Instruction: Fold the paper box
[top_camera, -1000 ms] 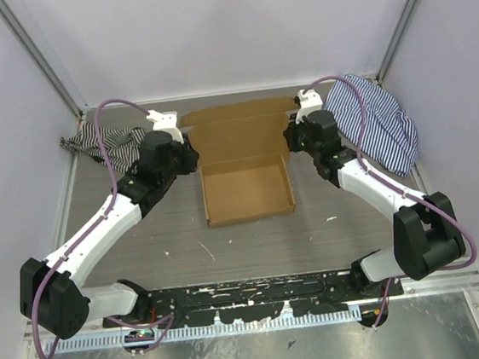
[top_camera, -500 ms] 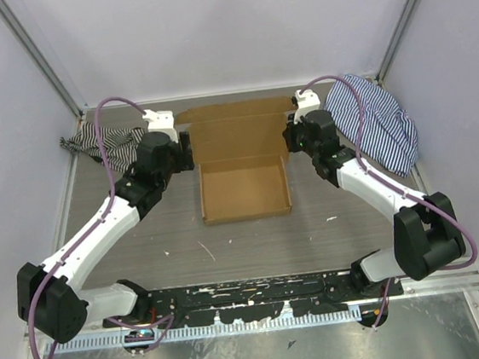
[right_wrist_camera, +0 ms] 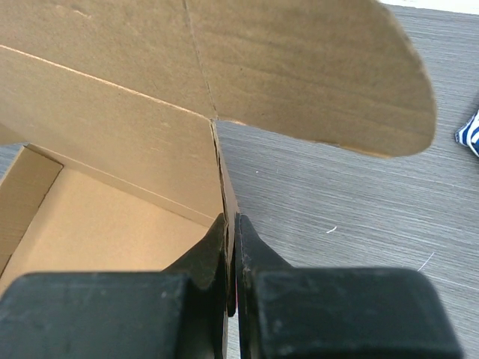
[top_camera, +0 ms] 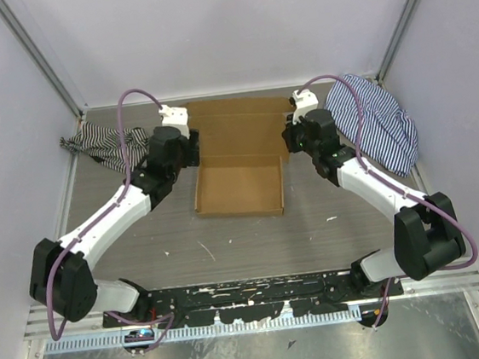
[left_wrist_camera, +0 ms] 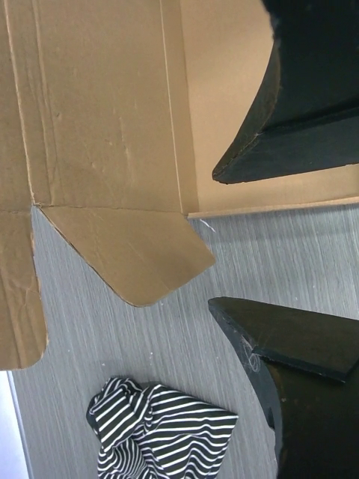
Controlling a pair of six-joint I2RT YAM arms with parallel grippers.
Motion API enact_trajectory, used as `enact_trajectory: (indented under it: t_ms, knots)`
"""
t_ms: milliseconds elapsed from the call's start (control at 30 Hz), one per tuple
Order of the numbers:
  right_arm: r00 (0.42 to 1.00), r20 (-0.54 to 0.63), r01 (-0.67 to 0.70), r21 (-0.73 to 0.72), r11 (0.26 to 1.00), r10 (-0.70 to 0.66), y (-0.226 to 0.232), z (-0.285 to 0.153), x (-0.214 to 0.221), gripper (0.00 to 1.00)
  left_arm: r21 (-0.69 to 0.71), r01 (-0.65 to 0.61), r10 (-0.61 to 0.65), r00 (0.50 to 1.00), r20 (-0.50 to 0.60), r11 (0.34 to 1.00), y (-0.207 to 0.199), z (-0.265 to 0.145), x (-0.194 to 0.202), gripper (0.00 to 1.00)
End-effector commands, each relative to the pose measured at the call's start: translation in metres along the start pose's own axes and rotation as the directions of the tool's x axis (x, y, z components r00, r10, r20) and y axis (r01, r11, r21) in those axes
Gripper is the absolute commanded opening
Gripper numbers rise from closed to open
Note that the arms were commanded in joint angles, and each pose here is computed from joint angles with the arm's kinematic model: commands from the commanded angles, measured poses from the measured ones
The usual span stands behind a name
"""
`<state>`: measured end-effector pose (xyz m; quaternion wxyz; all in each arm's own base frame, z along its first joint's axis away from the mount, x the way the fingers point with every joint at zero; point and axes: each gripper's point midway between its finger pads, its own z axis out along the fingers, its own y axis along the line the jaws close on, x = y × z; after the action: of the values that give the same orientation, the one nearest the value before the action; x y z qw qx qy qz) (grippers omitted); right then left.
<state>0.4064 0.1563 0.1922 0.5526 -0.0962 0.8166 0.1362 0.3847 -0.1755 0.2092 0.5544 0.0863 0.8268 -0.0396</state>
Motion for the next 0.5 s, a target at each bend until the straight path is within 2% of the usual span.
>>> enact_trajectory:
  t_ms: [0,133,467]
  knots:
    - [0.992,0.123,0.031,-0.037,0.999,-0.026,0.011,-0.014,-0.049,0.01,-0.054,-0.011,0.015,0.997,0.073,0.998,0.008,0.004,-0.031,0.69]
    - [0.992,0.114,0.058,-0.054,0.997,-0.052,0.013,-0.015,-0.049,0.01,-0.045,-0.003,0.006,0.996,0.084,0.999,0.013,0.004,-0.032,0.69]
    - [0.993,0.107,0.055,-0.128,0.99,-0.041,0.019,-0.015,-0.048,0.01,0.09,0.046,-0.056,0.992,0.117,0.995,0.017,0.02,-0.039,0.7]
